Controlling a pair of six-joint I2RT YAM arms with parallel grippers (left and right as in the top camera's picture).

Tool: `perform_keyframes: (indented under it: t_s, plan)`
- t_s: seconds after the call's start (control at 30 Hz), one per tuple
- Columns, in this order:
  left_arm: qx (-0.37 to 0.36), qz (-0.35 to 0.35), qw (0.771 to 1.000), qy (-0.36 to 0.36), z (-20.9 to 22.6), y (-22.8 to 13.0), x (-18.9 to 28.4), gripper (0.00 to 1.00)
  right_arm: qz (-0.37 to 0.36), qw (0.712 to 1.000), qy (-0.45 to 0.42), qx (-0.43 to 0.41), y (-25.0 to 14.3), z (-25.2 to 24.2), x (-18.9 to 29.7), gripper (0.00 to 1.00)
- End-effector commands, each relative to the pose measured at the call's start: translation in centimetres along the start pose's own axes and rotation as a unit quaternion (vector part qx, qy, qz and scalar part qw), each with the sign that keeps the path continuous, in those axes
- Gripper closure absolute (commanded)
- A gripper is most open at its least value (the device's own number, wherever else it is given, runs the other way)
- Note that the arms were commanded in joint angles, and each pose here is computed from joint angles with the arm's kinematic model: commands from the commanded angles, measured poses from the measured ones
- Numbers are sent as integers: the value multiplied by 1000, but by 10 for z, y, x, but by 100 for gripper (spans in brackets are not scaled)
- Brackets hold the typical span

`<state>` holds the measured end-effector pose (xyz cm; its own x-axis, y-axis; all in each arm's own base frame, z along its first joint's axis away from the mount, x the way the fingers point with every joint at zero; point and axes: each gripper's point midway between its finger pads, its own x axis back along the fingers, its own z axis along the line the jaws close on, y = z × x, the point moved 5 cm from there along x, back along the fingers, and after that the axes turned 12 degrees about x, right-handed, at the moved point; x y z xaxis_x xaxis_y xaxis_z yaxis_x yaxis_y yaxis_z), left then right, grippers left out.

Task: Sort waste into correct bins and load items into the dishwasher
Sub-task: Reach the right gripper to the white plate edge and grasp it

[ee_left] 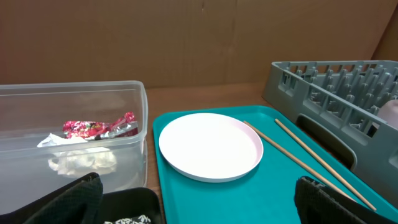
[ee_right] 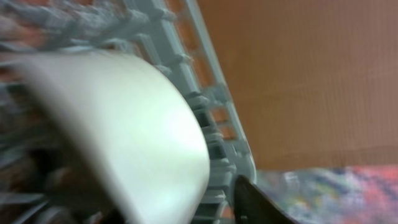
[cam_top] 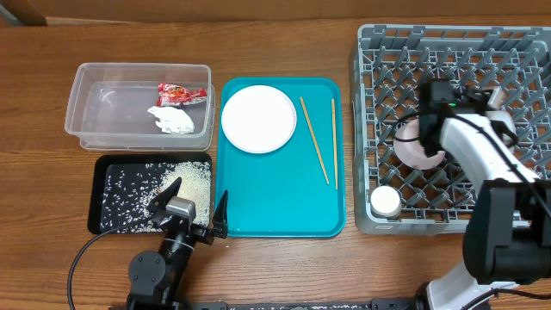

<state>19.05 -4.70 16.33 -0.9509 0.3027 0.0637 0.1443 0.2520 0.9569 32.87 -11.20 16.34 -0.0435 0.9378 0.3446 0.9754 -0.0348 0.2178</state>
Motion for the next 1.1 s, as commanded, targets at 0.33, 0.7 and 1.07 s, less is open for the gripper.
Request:
perform_keyframes:
  t_s: [0.33, 0.7, 1.07]
  plan:
    - [-5, -4, 1000, -3, 0, 0, 0, 0, -82, 940, 327, -56, 32, -8, 137, 55]
    - [-5, -4, 1000, -3, 0, 0, 0, 0, -97, 636, 761, 90, -5, 18, 305, 53]
    - [-5, -4, 1000, -3, 0, 0, 0, 0, -115, 746, 654, 47, 12, 128, 332, 53]
